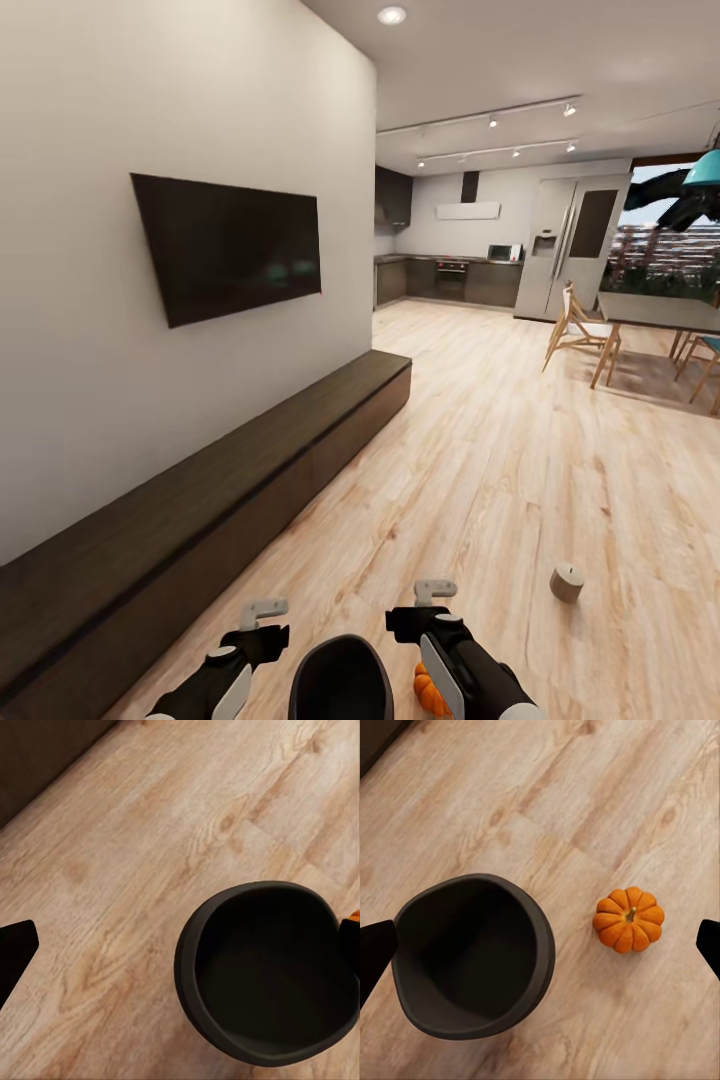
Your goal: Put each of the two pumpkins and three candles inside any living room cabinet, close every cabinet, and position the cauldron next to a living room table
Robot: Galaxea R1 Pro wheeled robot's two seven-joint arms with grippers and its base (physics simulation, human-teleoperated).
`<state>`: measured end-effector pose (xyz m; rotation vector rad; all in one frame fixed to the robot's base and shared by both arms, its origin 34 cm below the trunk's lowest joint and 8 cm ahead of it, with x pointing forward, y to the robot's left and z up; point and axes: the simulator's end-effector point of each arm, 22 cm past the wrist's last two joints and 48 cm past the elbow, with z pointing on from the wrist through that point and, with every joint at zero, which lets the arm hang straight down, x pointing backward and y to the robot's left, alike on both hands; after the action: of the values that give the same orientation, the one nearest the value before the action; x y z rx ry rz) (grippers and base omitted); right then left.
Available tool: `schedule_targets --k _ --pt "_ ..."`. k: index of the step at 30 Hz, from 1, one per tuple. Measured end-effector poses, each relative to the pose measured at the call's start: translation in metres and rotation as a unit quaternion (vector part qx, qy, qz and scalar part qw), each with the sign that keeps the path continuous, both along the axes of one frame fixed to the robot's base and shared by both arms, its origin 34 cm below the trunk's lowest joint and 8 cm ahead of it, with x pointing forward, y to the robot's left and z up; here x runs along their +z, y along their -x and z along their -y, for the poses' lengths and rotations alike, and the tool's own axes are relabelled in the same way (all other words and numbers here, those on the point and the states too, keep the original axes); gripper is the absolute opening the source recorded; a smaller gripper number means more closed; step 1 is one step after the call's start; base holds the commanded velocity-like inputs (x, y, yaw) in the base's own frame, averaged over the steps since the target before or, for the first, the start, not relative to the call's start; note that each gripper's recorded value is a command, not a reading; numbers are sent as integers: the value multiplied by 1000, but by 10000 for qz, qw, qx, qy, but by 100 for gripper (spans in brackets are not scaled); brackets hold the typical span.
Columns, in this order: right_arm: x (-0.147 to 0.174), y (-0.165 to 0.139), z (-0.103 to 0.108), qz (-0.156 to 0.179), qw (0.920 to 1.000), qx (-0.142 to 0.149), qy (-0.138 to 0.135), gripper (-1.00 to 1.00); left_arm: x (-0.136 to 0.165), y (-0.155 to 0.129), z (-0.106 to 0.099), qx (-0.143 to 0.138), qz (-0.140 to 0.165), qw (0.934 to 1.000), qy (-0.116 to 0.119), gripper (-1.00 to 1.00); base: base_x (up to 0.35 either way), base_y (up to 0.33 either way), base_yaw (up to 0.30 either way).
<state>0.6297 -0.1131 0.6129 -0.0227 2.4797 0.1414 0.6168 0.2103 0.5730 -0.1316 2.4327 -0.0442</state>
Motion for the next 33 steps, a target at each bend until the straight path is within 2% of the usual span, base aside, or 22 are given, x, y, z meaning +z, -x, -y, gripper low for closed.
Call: schedule_targets --k 13,33 --pt "-25 4 -1 -68 10000 34 16 100 -23 2 14 -70 2 9999 101 100 0 0 0" --pt "-62 8 -1 -51 10000 37 12 100 -60 6 14 -56 2 9999 111 100 0 0 0"
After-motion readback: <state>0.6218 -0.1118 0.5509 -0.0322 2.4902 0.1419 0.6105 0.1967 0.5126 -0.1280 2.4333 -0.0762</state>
